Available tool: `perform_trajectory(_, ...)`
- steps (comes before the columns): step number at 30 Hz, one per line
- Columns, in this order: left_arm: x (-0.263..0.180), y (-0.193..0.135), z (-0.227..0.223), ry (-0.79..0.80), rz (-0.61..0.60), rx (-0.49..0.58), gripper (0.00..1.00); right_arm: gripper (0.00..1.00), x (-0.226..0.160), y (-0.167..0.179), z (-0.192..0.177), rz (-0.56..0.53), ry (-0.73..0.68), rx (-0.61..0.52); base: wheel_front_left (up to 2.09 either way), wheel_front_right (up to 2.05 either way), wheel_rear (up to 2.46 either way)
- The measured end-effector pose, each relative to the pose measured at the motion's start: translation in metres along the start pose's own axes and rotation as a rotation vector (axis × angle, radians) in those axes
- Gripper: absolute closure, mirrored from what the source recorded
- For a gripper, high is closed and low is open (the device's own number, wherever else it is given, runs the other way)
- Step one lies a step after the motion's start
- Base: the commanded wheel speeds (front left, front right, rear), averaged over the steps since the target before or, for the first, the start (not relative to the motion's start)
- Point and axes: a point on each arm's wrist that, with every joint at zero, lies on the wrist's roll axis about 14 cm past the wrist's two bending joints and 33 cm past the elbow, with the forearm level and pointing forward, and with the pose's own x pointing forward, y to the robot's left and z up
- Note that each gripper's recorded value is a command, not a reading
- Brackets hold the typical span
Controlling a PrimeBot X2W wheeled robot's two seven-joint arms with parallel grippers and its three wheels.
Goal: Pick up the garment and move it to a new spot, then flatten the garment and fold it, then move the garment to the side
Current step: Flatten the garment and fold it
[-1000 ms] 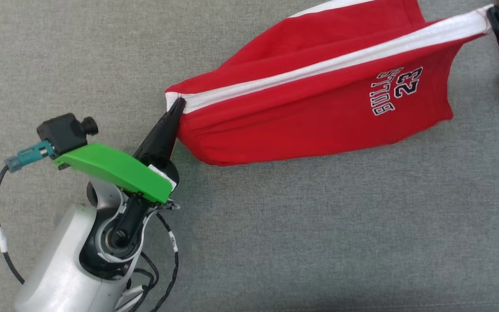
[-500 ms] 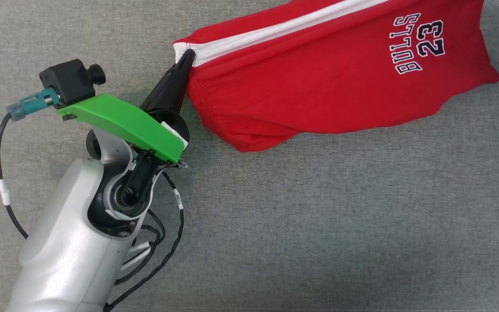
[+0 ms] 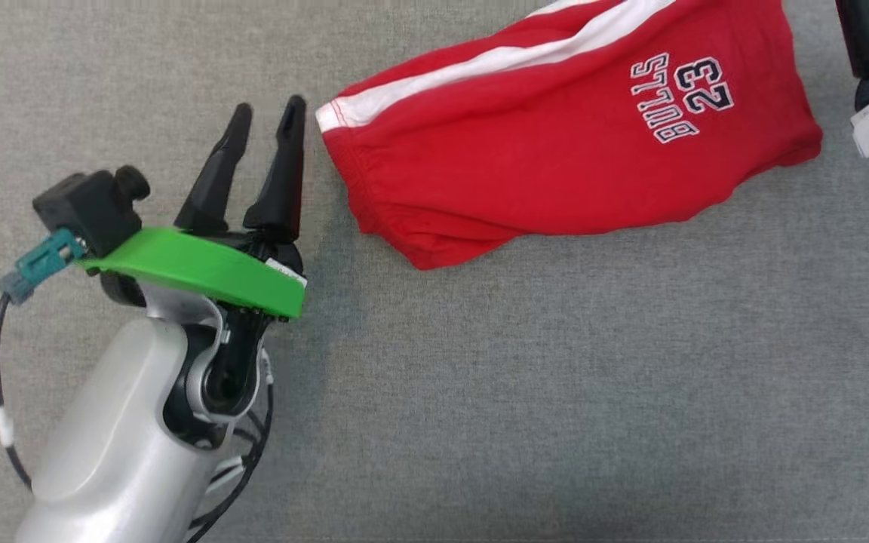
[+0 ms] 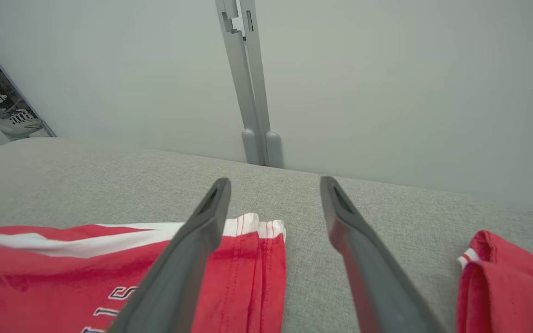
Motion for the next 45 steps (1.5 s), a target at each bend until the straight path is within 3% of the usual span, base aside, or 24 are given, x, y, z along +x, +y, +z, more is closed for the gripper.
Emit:
perform_trajectory(4,-0.022,0.003,0.01,-0.098,0.031,0.204,0.0,0.0,-0.025,0.011,0.012,-0.009,-0.037,0.018,0.0,0.0,0.0)
perform_trajectory(11,-0.06,-0.004,0.019,-0.186,0.096,0.461,0.0,0.0,-0.076,0.027,0.021,-0.042,-0.071,0.021,0.0,0.0,0.0)
perform_trajectory(23,-0.12,-0.023,0.018,-0.29,0.172,0.613,0.0,0.0,-0.13,0.038,-0.001,-0.102,-0.015,0.06,0.0,0.0,0.0)
perform_trajectory(28,-0.128,-0.023,0.021,-0.316,0.207,0.641,0.0,0.0,-0.119,0.034,-0.013,-0.109,0.038,0.099,0.0,0.0,0.0)
perform_trajectory(37,-0.13,-0.013,0.01,-0.277,0.235,0.662,0.0,0.0,-0.063,0.01,-0.035,-0.166,0.179,0.14,0.0,0.0,0.0)
perform_trajectory(45,-0.125,0.002,-0.006,-0.211,0.259,0.654,0.0,0.0,-0.026,0.006,-0.081,-0.181,0.405,0.163,0.0,0.0,0.0)
